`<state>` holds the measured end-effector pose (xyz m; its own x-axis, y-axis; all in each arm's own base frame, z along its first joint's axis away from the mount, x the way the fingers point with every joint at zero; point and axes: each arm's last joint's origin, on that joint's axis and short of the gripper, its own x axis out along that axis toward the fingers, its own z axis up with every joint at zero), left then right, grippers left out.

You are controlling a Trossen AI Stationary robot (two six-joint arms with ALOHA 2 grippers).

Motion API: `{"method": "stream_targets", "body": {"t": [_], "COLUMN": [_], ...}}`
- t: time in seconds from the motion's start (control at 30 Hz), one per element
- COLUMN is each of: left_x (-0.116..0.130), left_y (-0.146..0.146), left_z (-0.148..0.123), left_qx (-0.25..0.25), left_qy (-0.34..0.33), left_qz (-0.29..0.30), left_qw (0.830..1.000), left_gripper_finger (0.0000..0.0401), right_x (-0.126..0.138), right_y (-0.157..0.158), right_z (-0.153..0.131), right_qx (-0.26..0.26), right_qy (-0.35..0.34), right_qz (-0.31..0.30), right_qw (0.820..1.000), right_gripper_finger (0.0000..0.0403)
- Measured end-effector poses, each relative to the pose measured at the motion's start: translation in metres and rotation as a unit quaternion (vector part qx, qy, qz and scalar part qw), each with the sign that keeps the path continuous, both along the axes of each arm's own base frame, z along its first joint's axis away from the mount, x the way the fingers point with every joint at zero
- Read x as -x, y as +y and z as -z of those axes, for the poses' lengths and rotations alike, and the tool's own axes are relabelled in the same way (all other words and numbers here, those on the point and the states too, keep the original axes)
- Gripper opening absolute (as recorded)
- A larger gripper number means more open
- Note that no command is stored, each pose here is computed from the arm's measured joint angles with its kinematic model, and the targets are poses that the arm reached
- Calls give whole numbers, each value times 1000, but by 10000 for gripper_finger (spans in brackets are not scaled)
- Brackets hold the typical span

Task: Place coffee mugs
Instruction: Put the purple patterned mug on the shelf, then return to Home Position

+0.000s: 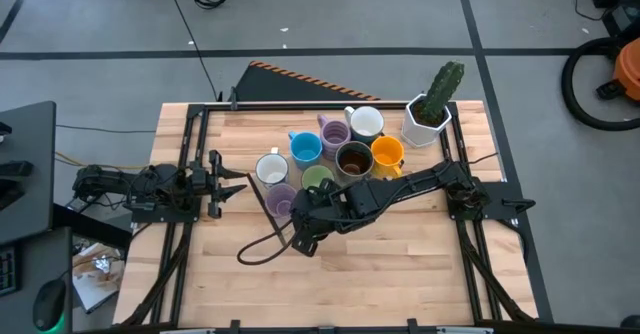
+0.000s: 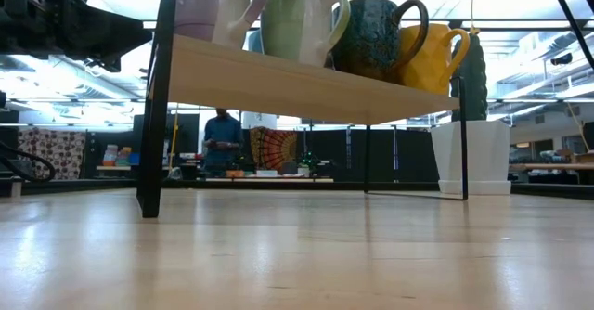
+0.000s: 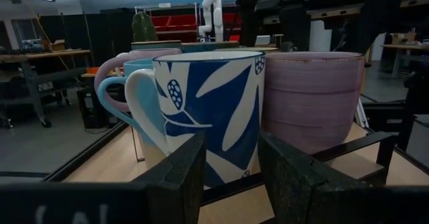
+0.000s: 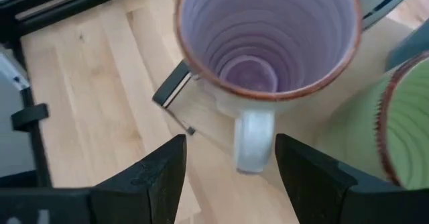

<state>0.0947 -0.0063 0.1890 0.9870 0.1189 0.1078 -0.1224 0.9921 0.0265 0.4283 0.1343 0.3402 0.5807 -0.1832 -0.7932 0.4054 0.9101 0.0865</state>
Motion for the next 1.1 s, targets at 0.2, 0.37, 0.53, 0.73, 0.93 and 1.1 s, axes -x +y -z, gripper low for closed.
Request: {"method": "stream_targets", "body": {"t": [0.2,0.37,0.53,0.73,0.93,1.1], "left_x": [0,0,0,0,0,0], "left_y": [0,0,0,0,0,0], "left_z": [0,0,0,0,0,0], "left_qx": [0,-1,0,0,0,9], "left_qy": [1,1,1,1,1,-2], "left_qz": [0,0,0,0,0,10], "left_qw": [1000,1000,1000,1000,1000,1000], "left_gripper_finger": [141,141,141,141,141,141], "right_x": [-1,-4,-5,-5,0,13], "right_y": [1,3,3,3,1,-3], "right_z": [-1,-3,-3,-3,-10,-19], "right_qx": [-11,-27,-29,-29,-27,28], "right_qy": [-7,-20,-27,-27,-18,0], "right_qz": [-6,-19,-17,-17,-12,-8], "right_qw": [1000,999,999,999,999,1000], "right_gripper_finger": [234,234,234,234,234,234]}}
